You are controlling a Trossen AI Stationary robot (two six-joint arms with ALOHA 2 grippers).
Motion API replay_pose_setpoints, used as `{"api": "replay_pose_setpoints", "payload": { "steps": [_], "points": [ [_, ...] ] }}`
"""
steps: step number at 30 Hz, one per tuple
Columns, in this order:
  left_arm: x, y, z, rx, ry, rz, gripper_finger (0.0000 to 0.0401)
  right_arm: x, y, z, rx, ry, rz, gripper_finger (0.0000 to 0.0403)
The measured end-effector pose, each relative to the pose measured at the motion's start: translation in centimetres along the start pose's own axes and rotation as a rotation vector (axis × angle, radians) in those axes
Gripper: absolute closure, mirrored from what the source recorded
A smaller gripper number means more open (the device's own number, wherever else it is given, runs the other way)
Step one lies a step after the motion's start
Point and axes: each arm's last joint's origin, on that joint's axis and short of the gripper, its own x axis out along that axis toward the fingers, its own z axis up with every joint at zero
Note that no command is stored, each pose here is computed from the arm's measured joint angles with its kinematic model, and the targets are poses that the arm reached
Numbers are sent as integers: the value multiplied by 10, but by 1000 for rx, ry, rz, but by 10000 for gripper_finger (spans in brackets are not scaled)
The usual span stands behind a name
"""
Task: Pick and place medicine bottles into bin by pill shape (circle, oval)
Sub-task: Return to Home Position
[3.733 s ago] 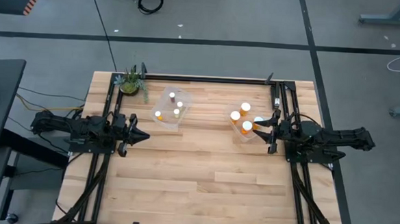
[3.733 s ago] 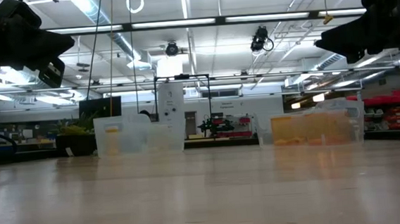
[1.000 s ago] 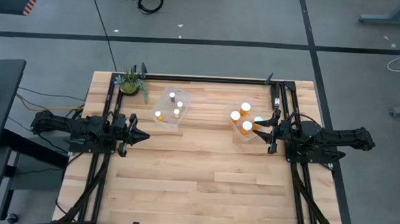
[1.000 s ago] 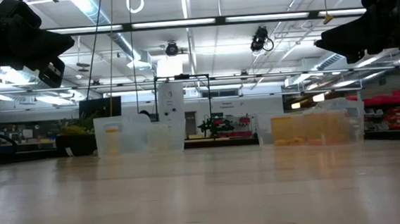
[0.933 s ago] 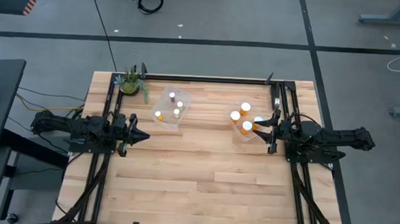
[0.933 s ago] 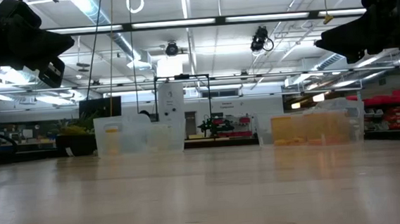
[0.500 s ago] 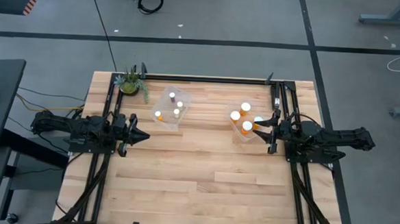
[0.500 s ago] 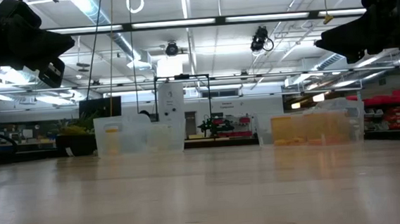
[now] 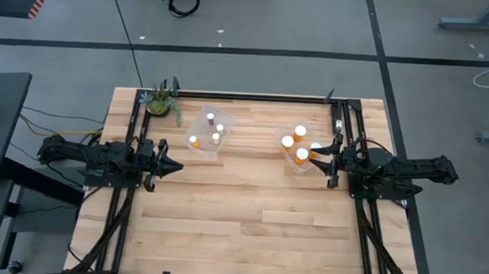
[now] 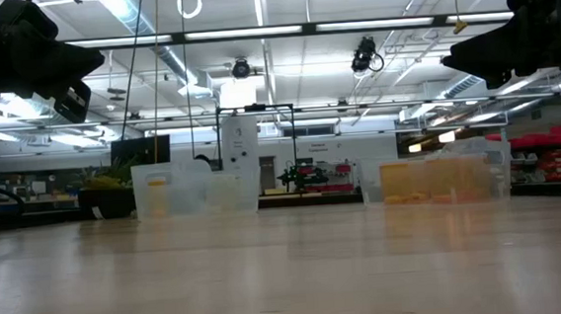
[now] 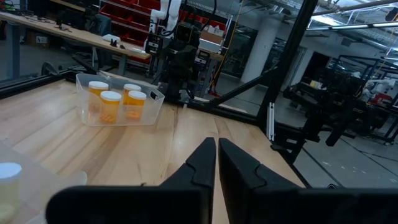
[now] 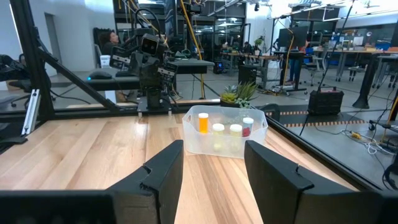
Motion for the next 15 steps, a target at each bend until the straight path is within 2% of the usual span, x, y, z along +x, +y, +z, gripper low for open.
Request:
{"api": "replay_pose_setpoints", "payload": {
  "steps": [8, 15],
  "points": [
    [0, 0, 0, 0, 0, 0, 365, 0, 0, 0, 0, 0, 0, 225],
    [0, 0, 0, 0, 0, 0, 375, 0, 0, 0, 0, 0, 0, 225]
  ]
}}
